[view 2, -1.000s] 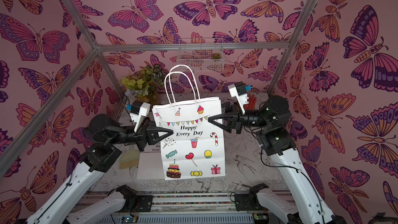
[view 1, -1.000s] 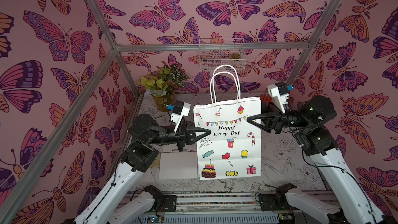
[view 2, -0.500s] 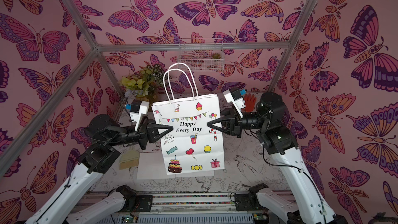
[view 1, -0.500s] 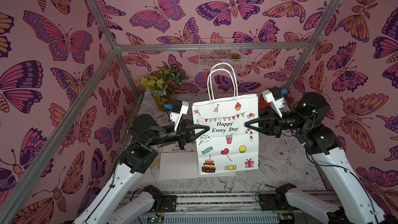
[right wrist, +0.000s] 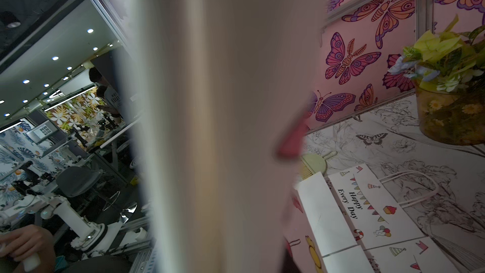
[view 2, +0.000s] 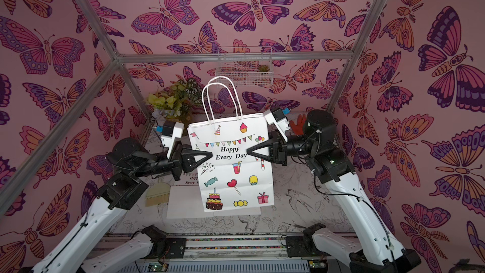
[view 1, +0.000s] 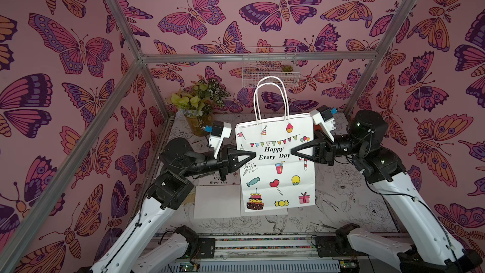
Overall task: Put away the paper bag
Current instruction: Press the paper bag.
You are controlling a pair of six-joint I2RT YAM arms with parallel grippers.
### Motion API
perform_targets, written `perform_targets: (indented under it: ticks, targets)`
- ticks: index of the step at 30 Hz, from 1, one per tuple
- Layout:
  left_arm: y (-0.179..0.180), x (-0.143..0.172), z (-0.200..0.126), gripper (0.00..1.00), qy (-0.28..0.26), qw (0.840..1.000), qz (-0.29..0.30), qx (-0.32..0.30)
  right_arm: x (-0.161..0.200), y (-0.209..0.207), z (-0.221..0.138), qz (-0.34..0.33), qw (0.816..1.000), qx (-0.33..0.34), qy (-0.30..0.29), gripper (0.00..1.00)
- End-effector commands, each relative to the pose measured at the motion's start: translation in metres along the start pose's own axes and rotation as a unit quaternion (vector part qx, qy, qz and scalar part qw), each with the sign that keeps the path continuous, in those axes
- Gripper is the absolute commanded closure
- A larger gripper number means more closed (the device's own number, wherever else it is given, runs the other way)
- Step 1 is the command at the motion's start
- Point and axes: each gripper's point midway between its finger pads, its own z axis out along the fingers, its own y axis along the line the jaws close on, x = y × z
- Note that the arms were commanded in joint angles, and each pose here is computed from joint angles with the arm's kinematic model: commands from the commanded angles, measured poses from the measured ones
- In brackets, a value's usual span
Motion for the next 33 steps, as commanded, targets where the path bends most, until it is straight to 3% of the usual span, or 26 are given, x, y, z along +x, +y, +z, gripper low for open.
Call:
perform_targets:
  ticks: [1, 2, 6, 7, 11, 13, 15, 18, 24, 28, 32, 33]
  targets:
    - [-0.003, -0.008, -0.003, 1.00, -0.013, 1.000, 0.018, -0.005, -0.008, 0.008, 0.000, -0.022, 1.000, 0.001, -0.004, 0.95]
    - [-0.004, -0.009, -0.004, 1.00, -0.014, 1.000, 0.019, -0.005, -0.008, 0.008, 0.000, -0.024, 1.000, 0.004, -0.004, 1.00]
    - [-0.006, -0.006, -0.002, 1.00, -0.007, 1.000, 0.016, 0.007, -0.011, 0.008, -0.002, -0.030, 0.999, 0.019, -0.009, 1.00]
    - [-0.009, -0.005, -0.002, 0.95, -0.003, 1.000, 0.018, 0.014, -0.011, 0.007, -0.002, -0.031, 0.999, 0.023, -0.011, 1.00]
    - [-0.021, -0.001, -0.004, 0.49, 0.008, 0.999, 0.020, 0.045, -0.017, 0.003, -0.006, -0.040, 0.998, 0.042, -0.025, 1.00]
    - [-0.026, 0.000, -0.005, 0.39, 0.013, 0.998, 0.021, 0.058, -0.021, 0.003, -0.007, -0.040, 0.998, 0.043, -0.033, 1.00]
    - [-0.028, 0.002, -0.004, 0.38, 0.019, 0.997, 0.018, 0.067, -0.025, 0.005, -0.009, -0.043, 0.997, 0.042, -0.044, 1.00]
    - [-0.027, 0.005, -0.003, 0.42, 0.025, 0.997, 0.012, 0.073, -0.031, 0.009, -0.012, -0.049, 0.996, 0.042, -0.058, 1.00]
    - [-0.030, 0.009, -0.003, 0.71, 0.033, 0.996, 0.009, 0.086, -0.038, 0.013, -0.020, -0.059, 0.993, 0.057, -0.081, 1.00]
    - [-0.030, 0.011, -0.003, 0.79, 0.037, 0.995, 0.007, 0.089, -0.040, 0.011, -0.023, -0.058, 0.993, 0.061, -0.087, 1.00]
    - [-0.025, 0.011, -0.001, 1.00, 0.037, 0.996, 0.003, 0.085, -0.040, 0.009, -0.021, -0.053, 0.994, 0.056, -0.083, 1.00]
    - [-0.024, 0.011, 0.000, 1.00, 0.036, 0.996, 0.002, 0.082, -0.038, 0.008, -0.020, -0.050, 0.994, 0.053, -0.079, 1.00]
